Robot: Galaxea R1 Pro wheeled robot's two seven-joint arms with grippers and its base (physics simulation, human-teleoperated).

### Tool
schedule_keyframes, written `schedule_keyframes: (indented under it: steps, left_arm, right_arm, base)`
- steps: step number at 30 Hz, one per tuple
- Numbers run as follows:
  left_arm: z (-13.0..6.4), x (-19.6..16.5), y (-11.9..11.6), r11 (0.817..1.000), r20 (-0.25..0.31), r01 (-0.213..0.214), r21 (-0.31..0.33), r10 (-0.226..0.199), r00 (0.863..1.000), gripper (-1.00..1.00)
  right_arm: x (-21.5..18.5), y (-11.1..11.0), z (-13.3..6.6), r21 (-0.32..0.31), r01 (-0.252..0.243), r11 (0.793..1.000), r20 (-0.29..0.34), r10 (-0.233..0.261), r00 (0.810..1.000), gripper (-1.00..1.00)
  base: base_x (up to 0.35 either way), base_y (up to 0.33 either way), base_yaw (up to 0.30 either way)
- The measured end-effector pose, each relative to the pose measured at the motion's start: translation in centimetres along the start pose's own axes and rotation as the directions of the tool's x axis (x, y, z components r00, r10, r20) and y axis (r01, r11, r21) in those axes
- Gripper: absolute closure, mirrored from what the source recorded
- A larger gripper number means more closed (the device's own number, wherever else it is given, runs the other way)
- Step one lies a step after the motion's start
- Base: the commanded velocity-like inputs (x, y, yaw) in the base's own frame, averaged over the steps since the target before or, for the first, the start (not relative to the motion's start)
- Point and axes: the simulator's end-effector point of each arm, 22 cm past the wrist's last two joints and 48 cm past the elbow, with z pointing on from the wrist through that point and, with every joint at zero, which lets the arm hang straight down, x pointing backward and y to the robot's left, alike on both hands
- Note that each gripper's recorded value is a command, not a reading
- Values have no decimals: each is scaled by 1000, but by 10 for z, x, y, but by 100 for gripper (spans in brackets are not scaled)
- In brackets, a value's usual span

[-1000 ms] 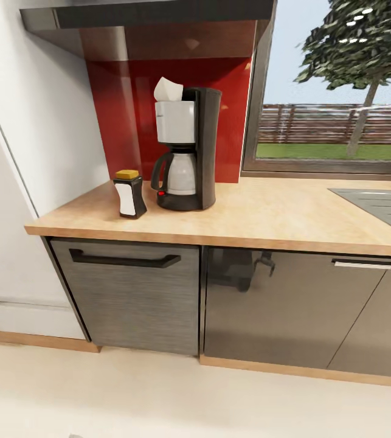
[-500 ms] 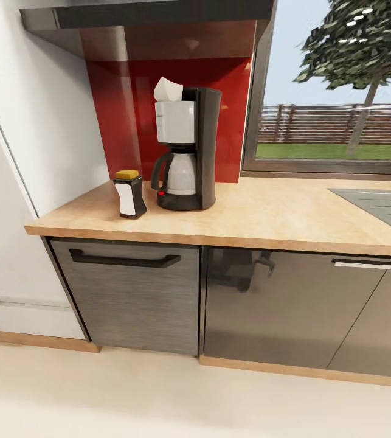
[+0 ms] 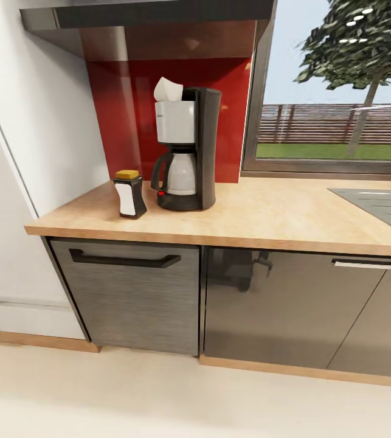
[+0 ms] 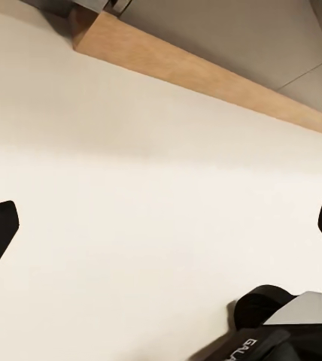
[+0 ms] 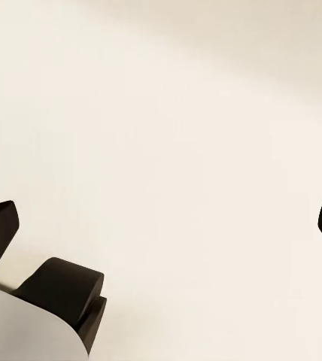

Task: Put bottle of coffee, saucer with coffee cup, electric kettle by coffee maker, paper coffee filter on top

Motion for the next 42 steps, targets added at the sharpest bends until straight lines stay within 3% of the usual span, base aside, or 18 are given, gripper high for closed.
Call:
schedule_keyframes:
  steps: [8,9,11,17,23,30,37,42]
  left_arm:
    - [-5,-10,3,1000,29,1,4,-1,1000,-100]
    - [-7,-27,8,999,98,33,-7,-32,995,-100]
    - [-8,-27,9,999,99,34,-9,-33,995,-100]
    - [-26,-42,50,987,148,59,-152,-36,988,-100]
    - [-31,-45,66,973,160,72,-217,-38,986,-100]
    - [-32,-45,72,967,160,77,-243,-38,986,-100]
    - [-26,-37,83,941,158,99,-325,-49,986,-100]
    - [-25,-37,83,939,158,100,-330,-50,986,-100]
  right_arm:
    - [-7,-11,0,13,3,1000,18,-3,1000,-100]
    - [-9,-14,0,19,1,1000,22,-1,1000,-100]
    - [-8,-14,0,19,1,1000,21,-2,1000,-100]
    - [-9,-14,0,21,-3,1000,23,3,1000,-100]
    - [-9,-15,0,26,-7,1000,24,7,1000,-100]
    - [-10,-16,0,27,-8,1000,25,7,1000,-100]
    - [-10,-17,-1,30,-11,999,26,10,1000,-100]
    - [-11,-21,-1,46,-39,998,34,38,999,-100]
  base:
    - [0,0,0]
    - [0,0,0]
    - [0,0,0]
    - [0,0,-13]
    - [0,0,-184]
    - [0,0,-265]
    - [0,0,-278]
    - [101,-64,-212]
